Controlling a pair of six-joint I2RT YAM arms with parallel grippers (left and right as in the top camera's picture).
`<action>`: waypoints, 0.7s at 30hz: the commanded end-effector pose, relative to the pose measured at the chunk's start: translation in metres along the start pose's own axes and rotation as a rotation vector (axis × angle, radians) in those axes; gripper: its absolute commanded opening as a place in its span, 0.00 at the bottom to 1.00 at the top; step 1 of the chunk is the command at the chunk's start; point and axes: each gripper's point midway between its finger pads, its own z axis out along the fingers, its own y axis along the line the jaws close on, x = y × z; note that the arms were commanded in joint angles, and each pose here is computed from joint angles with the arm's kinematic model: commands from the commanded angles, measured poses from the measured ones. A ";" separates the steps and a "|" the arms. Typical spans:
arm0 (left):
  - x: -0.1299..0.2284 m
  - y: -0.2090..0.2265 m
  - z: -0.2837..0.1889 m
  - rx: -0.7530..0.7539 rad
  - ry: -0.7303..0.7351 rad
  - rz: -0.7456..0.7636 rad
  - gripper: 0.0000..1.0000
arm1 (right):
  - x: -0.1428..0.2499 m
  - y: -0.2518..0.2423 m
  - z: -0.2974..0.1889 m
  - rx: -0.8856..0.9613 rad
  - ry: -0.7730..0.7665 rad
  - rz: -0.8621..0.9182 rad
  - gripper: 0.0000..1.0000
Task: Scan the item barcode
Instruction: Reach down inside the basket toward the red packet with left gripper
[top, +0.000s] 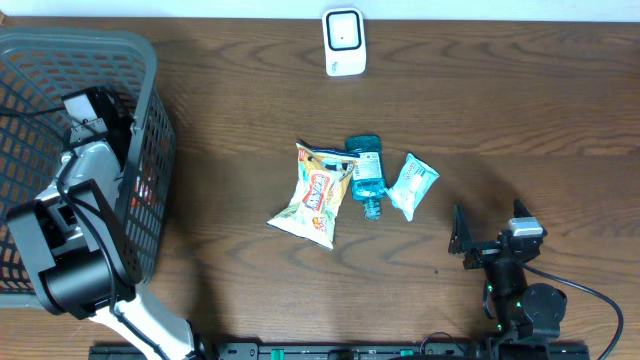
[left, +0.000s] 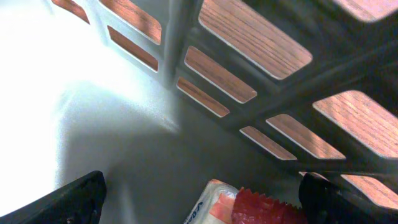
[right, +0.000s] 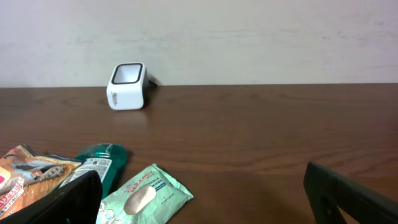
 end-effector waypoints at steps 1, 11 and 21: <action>0.137 0.028 0.038 -0.051 0.376 -0.089 1.00 | 0.001 0.001 0.000 -0.003 0.001 -0.008 0.99; 0.137 0.028 0.037 -0.051 0.379 -0.089 1.00 | 0.001 0.001 0.000 -0.003 0.001 -0.008 0.99; 0.142 0.029 0.035 -0.056 0.397 -0.091 1.00 | 0.001 0.001 0.000 -0.003 0.001 -0.008 0.99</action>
